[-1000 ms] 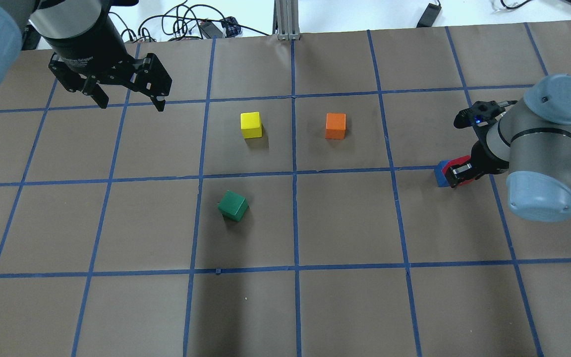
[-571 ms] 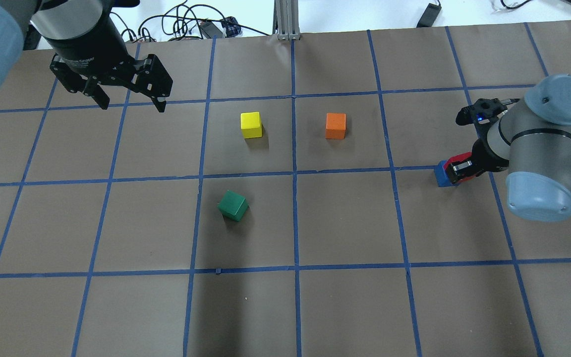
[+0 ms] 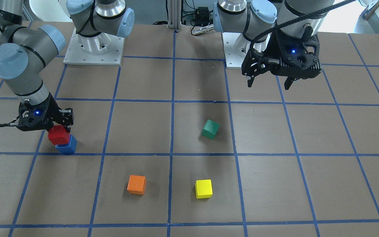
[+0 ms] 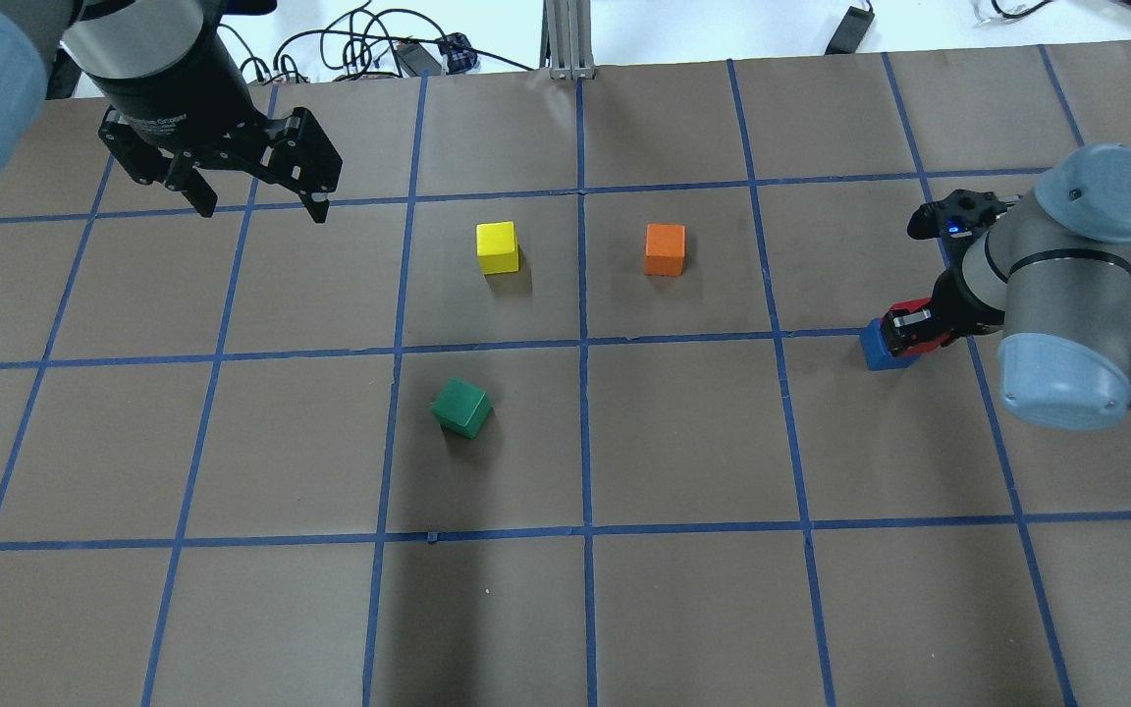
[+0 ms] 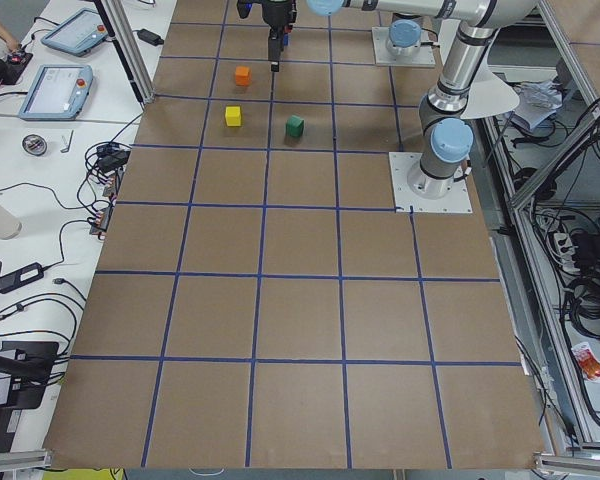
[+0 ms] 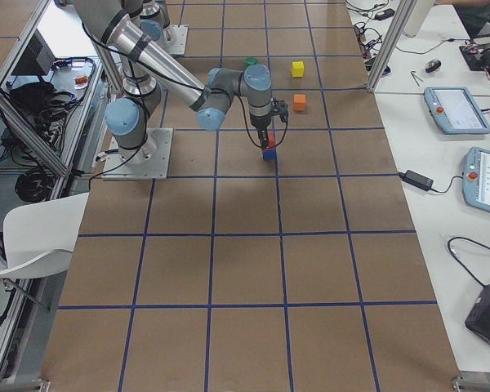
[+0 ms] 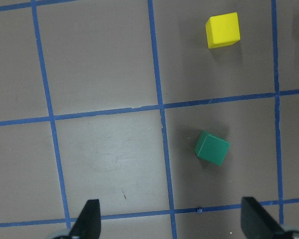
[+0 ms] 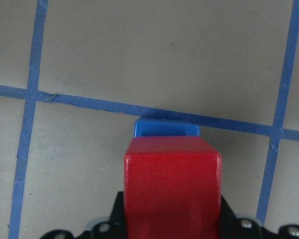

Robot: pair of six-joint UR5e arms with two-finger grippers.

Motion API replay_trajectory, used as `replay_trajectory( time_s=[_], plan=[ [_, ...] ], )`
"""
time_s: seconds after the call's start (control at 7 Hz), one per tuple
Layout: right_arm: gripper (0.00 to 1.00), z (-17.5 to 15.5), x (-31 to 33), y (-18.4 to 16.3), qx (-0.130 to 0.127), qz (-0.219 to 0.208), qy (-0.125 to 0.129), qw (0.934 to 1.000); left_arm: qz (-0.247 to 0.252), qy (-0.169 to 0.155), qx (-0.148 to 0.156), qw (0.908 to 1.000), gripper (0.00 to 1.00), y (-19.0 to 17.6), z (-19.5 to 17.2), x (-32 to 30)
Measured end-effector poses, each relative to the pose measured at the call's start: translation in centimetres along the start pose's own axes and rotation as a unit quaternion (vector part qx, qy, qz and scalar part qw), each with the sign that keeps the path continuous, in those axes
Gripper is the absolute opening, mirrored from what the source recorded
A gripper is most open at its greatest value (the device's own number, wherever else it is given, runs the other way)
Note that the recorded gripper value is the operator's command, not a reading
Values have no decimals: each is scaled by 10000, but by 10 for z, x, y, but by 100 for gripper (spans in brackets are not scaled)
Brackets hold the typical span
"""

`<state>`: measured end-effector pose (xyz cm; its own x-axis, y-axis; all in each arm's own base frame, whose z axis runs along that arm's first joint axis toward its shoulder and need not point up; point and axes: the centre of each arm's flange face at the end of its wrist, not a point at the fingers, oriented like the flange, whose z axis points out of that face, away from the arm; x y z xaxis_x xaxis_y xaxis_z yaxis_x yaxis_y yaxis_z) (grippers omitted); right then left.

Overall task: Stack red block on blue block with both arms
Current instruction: 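Carry the red cube with the right gripper over the blue cube, then lower the red cube onto the blue cube and open the right gripper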

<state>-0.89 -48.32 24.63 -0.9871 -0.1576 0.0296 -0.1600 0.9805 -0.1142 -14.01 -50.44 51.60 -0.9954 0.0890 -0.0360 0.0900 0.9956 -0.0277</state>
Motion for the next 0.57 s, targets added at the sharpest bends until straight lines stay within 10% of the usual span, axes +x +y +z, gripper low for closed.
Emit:
replay_trajectory(
  time_s=[0.57],
  plan=[
    [22, 2, 0, 0, -31, 123, -11, 9999, 4, -10, -3, 10000, 100, 0, 0, 0]
  ],
)
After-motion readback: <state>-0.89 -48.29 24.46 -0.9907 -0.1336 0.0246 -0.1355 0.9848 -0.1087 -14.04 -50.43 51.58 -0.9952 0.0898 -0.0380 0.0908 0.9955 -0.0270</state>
